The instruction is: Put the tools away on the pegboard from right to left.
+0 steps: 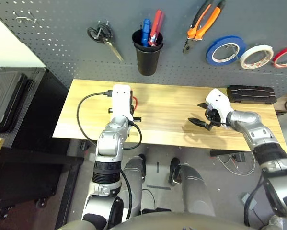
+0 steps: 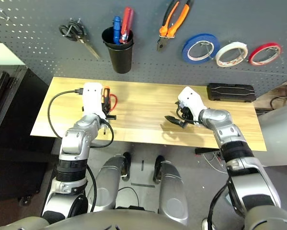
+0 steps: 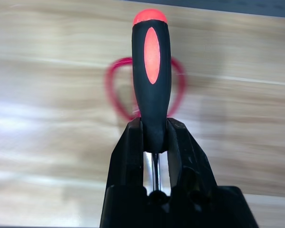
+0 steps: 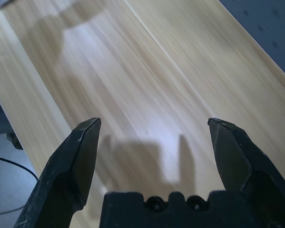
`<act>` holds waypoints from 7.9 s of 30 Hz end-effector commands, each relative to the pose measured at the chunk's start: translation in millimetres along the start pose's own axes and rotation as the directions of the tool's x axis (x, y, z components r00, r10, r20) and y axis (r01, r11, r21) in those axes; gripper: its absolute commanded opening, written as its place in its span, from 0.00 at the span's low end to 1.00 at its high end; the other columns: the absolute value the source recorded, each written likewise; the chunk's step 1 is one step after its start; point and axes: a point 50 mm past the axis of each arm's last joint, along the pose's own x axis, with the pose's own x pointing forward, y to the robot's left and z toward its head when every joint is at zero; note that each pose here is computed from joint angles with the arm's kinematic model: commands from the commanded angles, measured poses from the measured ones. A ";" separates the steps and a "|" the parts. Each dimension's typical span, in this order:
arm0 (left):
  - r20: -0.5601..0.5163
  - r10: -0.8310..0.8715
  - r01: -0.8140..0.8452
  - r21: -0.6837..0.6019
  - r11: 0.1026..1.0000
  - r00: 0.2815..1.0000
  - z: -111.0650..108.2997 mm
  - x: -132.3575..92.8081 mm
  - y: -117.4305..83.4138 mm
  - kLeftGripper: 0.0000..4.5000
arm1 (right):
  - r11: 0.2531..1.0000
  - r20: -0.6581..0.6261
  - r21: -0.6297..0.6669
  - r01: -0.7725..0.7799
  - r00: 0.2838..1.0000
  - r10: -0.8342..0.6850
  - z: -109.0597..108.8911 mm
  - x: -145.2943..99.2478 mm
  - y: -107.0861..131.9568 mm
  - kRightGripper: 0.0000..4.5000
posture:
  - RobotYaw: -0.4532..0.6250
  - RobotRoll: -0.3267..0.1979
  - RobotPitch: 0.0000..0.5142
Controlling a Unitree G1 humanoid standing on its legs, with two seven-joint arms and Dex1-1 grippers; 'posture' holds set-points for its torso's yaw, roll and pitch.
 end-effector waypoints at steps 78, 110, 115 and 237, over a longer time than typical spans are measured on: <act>0.835 -0.374 0.640 0.035 0.767 0.403 232.9 -63.3 -114.7 0.12 | 0.982 0.752 0.080 0.172 0.637 -0.172 61.9 -163.5 -30.7 1.00 | 0.61 0.62 0.32; 0.790 -0.408 0.347 0.264 0.900 0.457 192.6 -5.5 -119.3 0.51 | 0.980 0.766 0.076 0.182 0.619 -0.174 73.1 -142.0 -24.0 1.00 | 0.59 0.62 0.35; 0.829 -0.400 0.344 0.272 0.899 0.391 204.6 -25.5 -109.5 0.92 | 0.982 0.766 0.081 0.170 0.620 -0.170 71.7 -138.0 -21.7 1.00 | 0.60 0.62 0.35; -0.119 0.165 -0.163 0.022 0.986 0.979 -50.6 99.7 26.4 0.01 | 0.995 0.117 0.019 -0.098 0.989 0.095 27.4 -27.9 50.0 1.00 | 0.60 0.62 0.55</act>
